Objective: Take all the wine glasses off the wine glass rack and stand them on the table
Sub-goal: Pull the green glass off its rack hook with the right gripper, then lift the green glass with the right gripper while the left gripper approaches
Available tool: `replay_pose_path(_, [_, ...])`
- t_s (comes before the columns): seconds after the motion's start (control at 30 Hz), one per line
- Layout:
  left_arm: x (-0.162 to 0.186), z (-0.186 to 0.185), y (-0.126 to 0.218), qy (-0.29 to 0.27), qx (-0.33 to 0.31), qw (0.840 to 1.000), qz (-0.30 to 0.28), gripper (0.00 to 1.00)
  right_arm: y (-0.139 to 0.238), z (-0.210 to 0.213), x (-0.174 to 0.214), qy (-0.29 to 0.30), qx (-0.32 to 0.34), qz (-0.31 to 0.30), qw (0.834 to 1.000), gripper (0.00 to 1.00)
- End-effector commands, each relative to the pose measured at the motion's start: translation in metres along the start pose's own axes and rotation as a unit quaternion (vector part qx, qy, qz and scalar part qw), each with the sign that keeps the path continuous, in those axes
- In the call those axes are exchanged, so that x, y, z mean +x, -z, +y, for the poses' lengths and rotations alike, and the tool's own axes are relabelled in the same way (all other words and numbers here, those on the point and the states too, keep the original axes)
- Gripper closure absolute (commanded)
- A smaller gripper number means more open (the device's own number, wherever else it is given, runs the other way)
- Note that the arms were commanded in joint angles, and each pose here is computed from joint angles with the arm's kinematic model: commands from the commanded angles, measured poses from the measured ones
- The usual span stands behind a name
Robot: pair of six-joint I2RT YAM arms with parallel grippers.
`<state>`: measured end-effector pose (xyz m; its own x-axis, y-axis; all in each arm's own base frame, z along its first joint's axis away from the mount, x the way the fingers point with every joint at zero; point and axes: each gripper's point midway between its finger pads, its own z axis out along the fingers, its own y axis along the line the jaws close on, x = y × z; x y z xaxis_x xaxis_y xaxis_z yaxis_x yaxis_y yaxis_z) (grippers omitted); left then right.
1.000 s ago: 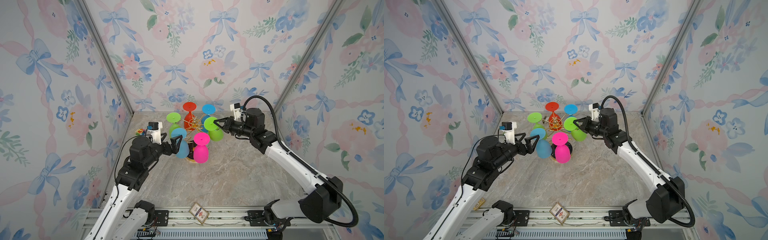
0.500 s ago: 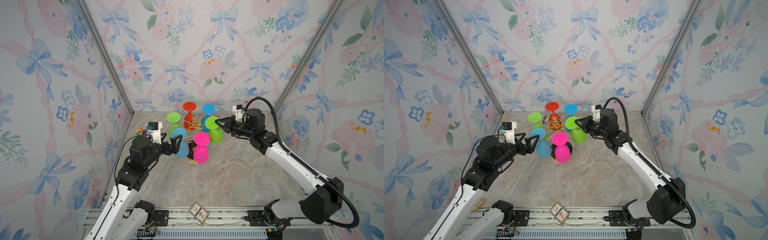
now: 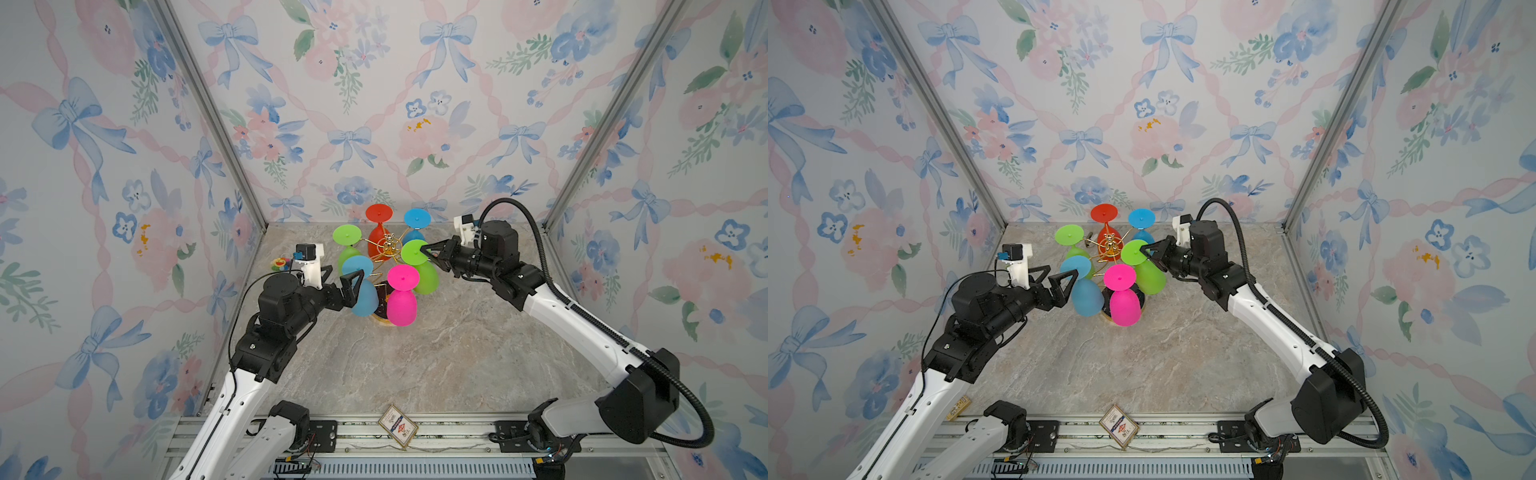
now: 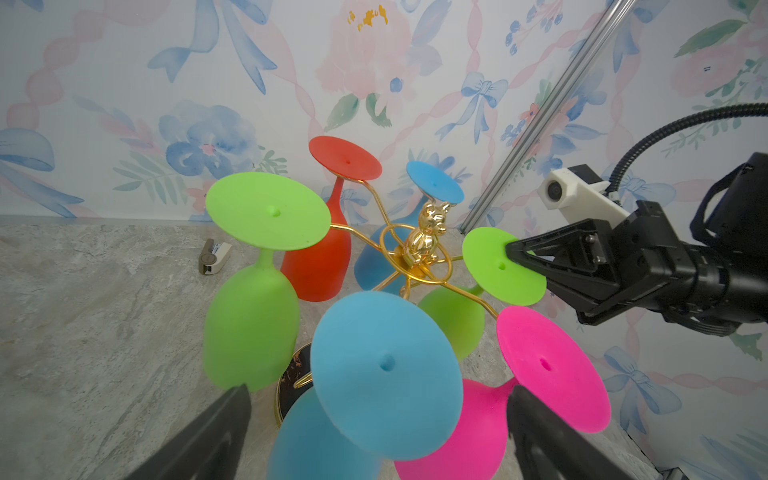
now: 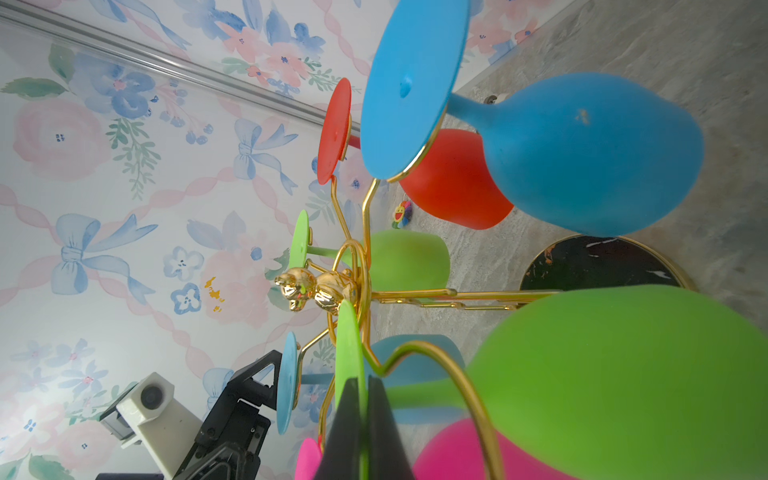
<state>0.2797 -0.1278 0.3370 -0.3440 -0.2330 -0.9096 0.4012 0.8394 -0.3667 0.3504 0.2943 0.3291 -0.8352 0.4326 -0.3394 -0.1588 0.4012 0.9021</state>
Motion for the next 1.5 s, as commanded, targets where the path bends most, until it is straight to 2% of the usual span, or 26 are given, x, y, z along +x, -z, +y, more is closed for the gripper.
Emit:
replay_pose_path(0.0, [0.001,0.002,0.003,-0.001,-0.002,1.000,-0.004,0.02,0.001,0.015,0.000,0.018,-0.016,-0.003,1.000,1.00])
replay_pose_path(0.43, [-0.005,-0.001,0.000,0.003,0.003,1.000,-0.004,0.02,0.031,0.026,-0.001,0.037,-0.025,-0.015,0.999,1.00])
replay_pose_path(0.77, [-0.019,-0.017,-0.003,0.001,0.034,0.999,-0.003,0.02,0.062,0.024,0.005,0.042,-0.025,-0.020,0.999,1.00])
replay_pose_path(0.93, [-0.025,-0.033,-0.005,0.004,0.066,0.998,0.003,0.03,0.082,0.016,0.012,0.064,-0.007,-0.019,0.998,1.00])
replay_pose_path(1.03, [-0.027,-0.051,-0.008,0.002,0.093,0.996,0.011,0.05,0.098,0.012,0.015,0.100,0.007,-0.022,0.995,1.00])
replay_pose_path(1.17, [-0.029,-0.085,-0.007,-0.013,0.134,0.991,0.016,0.05,0.132,0.021,0.016,0.199,0.015,-0.050,0.979,1.00])
replay_pose_path(1.3, [-0.026,-0.119,-0.008,-0.017,0.173,0.984,0.030,0.06,0.171,0.037,0.017,0.315,0.024,-0.100,0.943,1.00])
replay_pose_path(1.37, [-0.020,-0.139,-0.011,-0.017,0.197,0.979,0.044,0.07,0.183,0.041,0.018,0.356,0.030,-0.112,0.927,1.00])
replay_pose_path(1.47, [-0.011,-0.172,-0.015,-0.029,0.234,0.970,0.062,0.08,0.191,0.045,0.022,0.392,0.025,-0.121,0.912,1.00])
